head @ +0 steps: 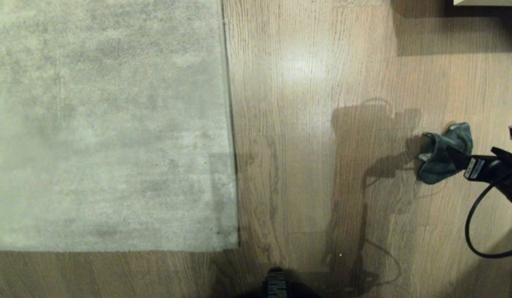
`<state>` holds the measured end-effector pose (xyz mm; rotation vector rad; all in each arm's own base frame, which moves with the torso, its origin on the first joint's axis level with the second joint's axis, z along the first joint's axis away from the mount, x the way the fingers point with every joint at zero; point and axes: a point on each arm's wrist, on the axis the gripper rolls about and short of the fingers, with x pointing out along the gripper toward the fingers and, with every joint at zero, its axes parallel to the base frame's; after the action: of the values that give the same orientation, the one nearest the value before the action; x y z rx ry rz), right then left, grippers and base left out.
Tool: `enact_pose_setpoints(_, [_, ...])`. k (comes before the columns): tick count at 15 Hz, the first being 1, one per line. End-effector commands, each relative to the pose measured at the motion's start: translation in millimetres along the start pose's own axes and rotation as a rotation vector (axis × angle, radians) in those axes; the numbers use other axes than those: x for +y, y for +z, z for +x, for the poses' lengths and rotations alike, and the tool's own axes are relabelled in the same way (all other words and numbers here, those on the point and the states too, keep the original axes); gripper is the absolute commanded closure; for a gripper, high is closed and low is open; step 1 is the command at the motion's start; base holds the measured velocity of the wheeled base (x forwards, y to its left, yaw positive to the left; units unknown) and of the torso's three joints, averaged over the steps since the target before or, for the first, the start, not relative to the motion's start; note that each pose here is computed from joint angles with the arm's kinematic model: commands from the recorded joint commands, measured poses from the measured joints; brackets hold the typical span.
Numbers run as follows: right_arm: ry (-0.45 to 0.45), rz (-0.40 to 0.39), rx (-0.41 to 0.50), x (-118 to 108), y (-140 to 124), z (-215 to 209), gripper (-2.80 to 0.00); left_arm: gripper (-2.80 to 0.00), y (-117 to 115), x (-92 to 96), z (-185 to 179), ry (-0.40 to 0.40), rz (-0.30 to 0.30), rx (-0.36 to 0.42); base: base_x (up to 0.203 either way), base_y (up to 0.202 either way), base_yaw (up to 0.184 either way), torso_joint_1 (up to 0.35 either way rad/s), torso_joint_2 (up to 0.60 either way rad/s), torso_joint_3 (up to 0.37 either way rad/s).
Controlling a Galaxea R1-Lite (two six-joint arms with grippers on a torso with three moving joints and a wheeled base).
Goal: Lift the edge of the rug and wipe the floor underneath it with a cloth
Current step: Pick up the rag
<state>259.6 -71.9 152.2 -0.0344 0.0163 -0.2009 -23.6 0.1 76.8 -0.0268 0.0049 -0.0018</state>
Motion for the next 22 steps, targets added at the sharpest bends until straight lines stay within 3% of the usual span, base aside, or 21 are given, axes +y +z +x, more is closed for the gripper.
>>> enact_pose_setpoints(1, [-0.007,0.006,0.048,-3,-15,8,-2.80,0.00,0,0.0,0,0.000,-0.001,0.000,0.000,0.000,0.000,0.000,0.00,0.000])
enact_pose_setpoints(5, [-0.005,0.009,0.092,-3,-26,10,-2.80,0.00,0,0.0,0,0.000,-0.001,0.002,0.000,0.000,0.000,0.000,0.00,0.000])
enact_pose_setpoints(10, [-0.004,0.069,0.114,-3,-43,19,-2.80,0.00,0,0.0,0,0.000,-0.001,0.000,0.000,0.000,0.000,0.000,0.00,0.000])
enact_pose_setpoints(22, [0.000,0.083,0.004,-4,-54,61,-2.80,0.00,0,0.0,0,0.000,0.000,0.002,0.000,0.000,0.000,0.000,0.00,0.000])
